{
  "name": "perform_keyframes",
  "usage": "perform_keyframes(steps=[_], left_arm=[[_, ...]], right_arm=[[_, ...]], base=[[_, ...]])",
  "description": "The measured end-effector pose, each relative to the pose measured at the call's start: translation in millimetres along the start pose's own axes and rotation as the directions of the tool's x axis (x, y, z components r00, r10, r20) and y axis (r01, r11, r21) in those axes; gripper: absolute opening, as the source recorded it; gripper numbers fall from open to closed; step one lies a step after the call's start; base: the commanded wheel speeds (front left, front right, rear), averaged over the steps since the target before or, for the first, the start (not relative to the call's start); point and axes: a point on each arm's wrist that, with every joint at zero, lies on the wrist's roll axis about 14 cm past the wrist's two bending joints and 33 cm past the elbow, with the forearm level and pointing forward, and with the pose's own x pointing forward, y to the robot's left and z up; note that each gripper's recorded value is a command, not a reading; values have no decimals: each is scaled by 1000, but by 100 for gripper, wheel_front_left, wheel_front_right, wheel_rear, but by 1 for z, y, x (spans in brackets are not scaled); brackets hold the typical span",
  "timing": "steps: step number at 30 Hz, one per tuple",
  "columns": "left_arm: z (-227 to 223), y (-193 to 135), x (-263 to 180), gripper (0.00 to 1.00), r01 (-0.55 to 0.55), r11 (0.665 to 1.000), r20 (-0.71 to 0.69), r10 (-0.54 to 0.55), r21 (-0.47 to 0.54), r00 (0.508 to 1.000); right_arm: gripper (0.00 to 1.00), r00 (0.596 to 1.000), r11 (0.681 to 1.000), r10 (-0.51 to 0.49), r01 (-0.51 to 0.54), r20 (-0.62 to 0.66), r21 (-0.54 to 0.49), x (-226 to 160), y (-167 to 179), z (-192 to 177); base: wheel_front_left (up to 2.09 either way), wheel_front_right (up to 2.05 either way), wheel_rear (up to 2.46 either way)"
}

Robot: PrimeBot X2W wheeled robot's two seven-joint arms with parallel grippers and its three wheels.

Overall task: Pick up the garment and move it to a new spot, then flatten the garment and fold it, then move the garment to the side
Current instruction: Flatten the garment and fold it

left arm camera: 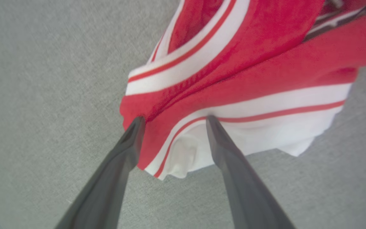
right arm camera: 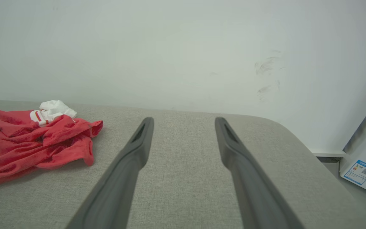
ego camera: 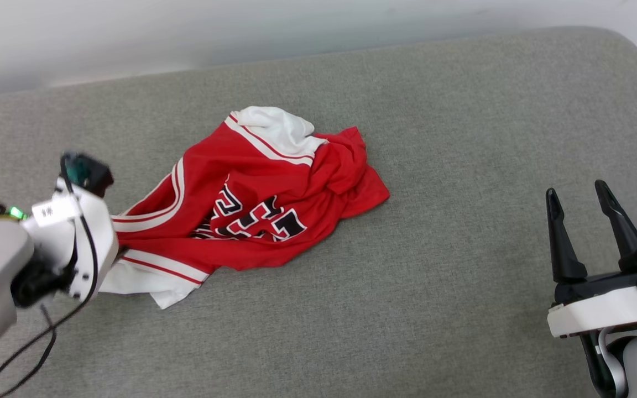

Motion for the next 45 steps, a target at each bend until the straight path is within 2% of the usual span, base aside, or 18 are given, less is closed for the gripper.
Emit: perform_keyframes(steps=[3,6,8,10,14,17,21,24,29,32,37,38,39,45], left_arm=[[46,0,-25,100,7,1000,143,-8,8,990],[95,4,-56,100,-7,1000,296,-1,27,955],[126,-6,-70,100,13,998,387,-33,55,922],[148,-21,-76,100,36,995,424,-70,89,903],[174,-55,-69,100,93,983,412,-152,160,898],[188,-83,-54,100,165,970,367,-222,179,903],[180,-113,-23,100,257,944,214,-300,209,930],[173,-124,-2,100,269,931,110,-303,249,947],[156,-141,35,100,318,914,-6,-327,253,945],[125,-154,64,100,361,902,-107,-346,237,932],[116,-160,71,100,379,891,-130,-357,248,925],[116,-160,71,42,375,891,-128,-353,256,927],[116,-160,70,0,369,890,-122,-349,267,929],[129,-167,51,0,342,877,-5,-362,338,932]], right_arm=[[100,1000,1000,4,-4,16,1,-2,1,6],[100,1000,1000,12,-13,28,5,-3,5,10],[100,1000,1000,10,-11,29,4,-4,4,11],[100,1000,1000,6,-6,30,5,-3,2,11],[100,1000,1000,5,-5,25,5,-2,2,8],[100,1000,1000,11,-11,20,3,2,4,5],[100,1000,1000,5,-5,10,-3,7,1,1],[100,1000,1000,-2,2,-6,-10,10,-2,-5],[100,1000,1000,-5,4,-23,-20,18,-5,-13],[100,999,1000,-7,6,-43,-26,21,-6,-21],[100,998,1000,-12,10,-59,-29,23,-8,-27],[100,998,1000,-11,10,-58,-29,23,-8,-27],[100,998,1000,-10,8,-55,-29,24,-7,-26],[100,1000,1000,-5,5,-22,-31,25,-7,-13]], base=[[0,0,0],[0,0,0],[0,0,0],[0,0,0],[0,0,0],[0,0,0],[0,0,0],[0,0,0],[0,0,0],[0,0,0],[0,0,0],[0,0,0],[0,0,0],[0,0,0]])
